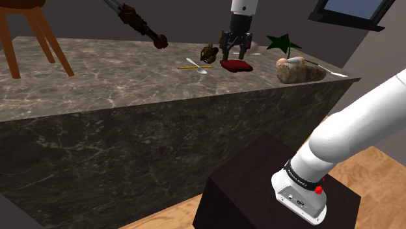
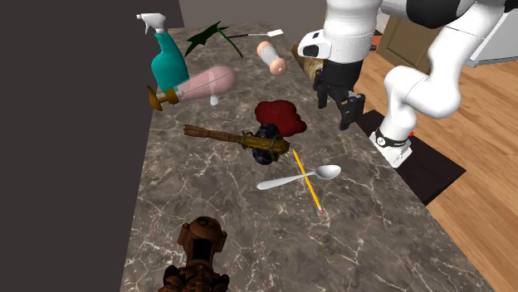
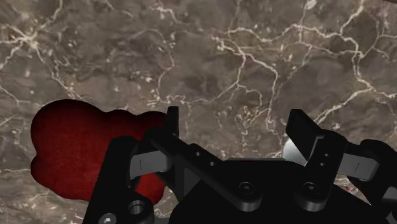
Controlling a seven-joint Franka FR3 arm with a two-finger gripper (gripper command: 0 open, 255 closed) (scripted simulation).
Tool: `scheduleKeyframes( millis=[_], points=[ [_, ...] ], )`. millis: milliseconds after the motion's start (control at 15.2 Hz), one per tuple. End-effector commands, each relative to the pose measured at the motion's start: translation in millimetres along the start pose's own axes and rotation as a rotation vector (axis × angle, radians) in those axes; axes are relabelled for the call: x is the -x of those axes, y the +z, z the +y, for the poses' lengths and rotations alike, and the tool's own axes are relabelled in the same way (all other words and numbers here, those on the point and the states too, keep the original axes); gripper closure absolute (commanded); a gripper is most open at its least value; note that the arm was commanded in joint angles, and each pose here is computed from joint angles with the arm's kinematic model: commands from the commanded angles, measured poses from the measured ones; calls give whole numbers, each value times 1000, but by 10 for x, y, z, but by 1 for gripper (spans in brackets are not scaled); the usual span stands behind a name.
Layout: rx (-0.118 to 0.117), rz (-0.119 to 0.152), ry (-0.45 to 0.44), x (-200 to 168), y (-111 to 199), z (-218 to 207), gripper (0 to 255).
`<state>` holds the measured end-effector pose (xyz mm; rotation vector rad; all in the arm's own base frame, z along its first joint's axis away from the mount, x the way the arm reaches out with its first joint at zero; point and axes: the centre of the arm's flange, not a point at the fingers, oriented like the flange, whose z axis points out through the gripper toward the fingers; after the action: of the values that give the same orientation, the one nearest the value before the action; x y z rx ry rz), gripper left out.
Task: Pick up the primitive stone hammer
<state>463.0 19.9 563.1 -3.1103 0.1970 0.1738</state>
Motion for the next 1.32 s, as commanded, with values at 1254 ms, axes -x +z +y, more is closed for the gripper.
scheduleKeyframes(
  millis=[1254],
  points=[
    [51,36,230,-2187,-180,342,0]
  ],
)
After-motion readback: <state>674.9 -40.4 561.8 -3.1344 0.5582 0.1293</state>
